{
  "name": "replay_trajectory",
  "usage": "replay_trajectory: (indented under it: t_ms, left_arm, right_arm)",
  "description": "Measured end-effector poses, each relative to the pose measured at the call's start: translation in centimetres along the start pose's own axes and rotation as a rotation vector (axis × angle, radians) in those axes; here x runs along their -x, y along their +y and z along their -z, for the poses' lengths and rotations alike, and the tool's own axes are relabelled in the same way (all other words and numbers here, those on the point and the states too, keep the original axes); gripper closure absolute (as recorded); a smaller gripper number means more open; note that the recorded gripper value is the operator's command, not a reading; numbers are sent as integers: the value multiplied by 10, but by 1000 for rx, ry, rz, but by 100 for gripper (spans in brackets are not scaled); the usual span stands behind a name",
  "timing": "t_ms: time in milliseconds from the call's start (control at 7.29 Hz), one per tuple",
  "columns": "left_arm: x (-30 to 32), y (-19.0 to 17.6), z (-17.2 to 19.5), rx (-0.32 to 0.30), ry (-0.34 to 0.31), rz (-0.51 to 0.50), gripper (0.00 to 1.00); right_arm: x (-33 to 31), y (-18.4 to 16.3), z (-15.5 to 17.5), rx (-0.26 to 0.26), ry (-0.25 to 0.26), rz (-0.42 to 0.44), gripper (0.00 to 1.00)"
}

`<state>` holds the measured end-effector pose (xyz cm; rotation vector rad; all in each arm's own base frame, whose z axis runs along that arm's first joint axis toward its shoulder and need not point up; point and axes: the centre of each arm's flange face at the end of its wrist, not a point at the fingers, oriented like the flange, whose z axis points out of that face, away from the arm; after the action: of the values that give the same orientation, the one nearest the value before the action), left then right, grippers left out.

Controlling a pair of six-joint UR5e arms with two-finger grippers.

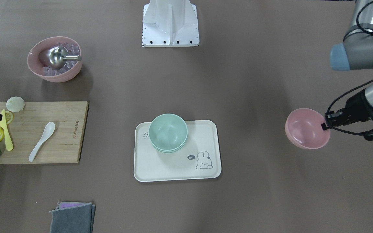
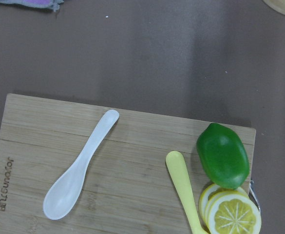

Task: Stack pink bowl on green and place spoon
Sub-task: 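Carry the pink bowl onto the green bowl while the right gripper lowers to the spoon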

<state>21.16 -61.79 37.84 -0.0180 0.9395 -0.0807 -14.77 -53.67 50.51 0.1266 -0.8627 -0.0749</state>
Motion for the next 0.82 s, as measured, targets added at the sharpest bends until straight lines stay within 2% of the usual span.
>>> replay_trajectory:
  t_ms: [137, 412, 824]
  left_arm:
    - [-85, 7, 14, -3, 16, 31, 100]
    - [-208, 37, 9, -14, 37, 66, 100]
    - [-323, 81, -51, -45, 9, 19, 100]
  right_arm:
    - [12, 0, -10, 13, 2, -19, 4]
    - [38, -8, -37, 34, 26, -49, 6]
    - [68, -20, -70, 70, 36, -104, 8]
